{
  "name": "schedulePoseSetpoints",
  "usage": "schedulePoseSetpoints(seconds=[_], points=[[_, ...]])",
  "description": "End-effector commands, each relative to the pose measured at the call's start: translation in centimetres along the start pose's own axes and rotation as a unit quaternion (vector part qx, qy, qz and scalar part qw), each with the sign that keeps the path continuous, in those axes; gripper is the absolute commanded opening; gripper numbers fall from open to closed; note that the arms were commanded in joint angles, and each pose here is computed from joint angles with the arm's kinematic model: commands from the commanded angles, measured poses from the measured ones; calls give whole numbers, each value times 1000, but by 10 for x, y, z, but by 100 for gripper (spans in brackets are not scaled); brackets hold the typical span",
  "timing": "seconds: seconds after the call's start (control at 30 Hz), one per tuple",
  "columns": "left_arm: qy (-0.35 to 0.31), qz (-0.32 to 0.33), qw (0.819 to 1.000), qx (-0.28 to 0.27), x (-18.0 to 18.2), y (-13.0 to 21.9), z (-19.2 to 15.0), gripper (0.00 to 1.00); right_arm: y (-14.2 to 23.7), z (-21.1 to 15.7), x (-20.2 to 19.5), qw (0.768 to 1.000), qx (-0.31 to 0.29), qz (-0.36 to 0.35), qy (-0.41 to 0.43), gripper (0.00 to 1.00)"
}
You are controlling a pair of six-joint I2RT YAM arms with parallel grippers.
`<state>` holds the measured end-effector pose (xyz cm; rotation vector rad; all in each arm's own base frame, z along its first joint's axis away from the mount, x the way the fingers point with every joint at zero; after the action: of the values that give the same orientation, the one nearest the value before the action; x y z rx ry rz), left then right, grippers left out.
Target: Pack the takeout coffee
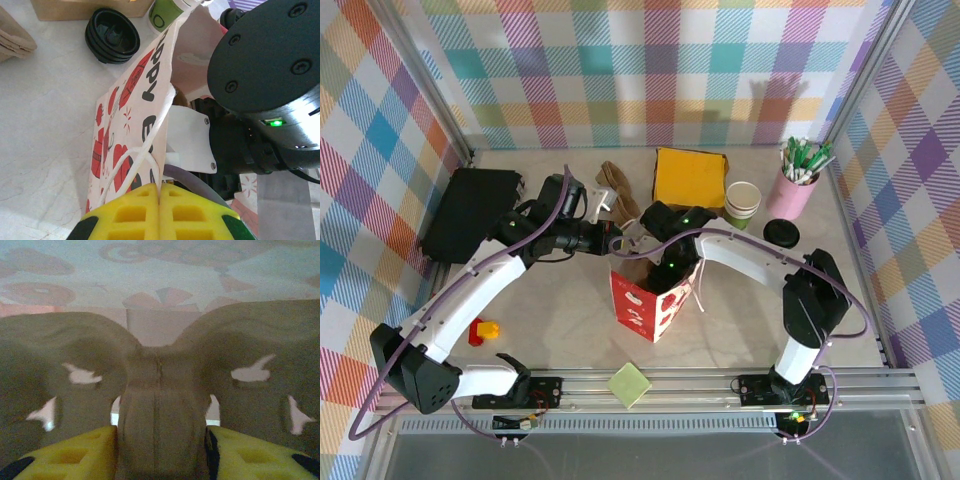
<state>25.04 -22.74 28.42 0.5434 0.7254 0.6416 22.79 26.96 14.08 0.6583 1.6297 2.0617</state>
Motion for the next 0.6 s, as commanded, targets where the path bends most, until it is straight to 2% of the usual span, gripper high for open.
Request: schedulePoseSetpoints(seconds=[0.0,0.33,0.57], points=[[-4,-21,1000,-10,-9,-1,6,0,-14,-4,1,1000,29,-10,-1,51],[2,-10,1000,-7,-4,-3,5,0,-17,-7,2,999,40,-13,3,61],[4,1,1000,-3,-2,-1,4,0,30,4,7,1000,-17,-15,5,75]])
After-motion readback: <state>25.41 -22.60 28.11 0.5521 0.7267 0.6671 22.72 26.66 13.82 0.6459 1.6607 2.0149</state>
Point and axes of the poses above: each hand's point on the last joint's axis, 136 mm out from that joint toward the fingers, its own y axis back along the fingers, its own x axis along the line the jaws close on, z = x × y, the point moved 3 cm from there along y, back along the fingers, and after that the axes turned 8 degrees about -y, right-handed, at the moved point
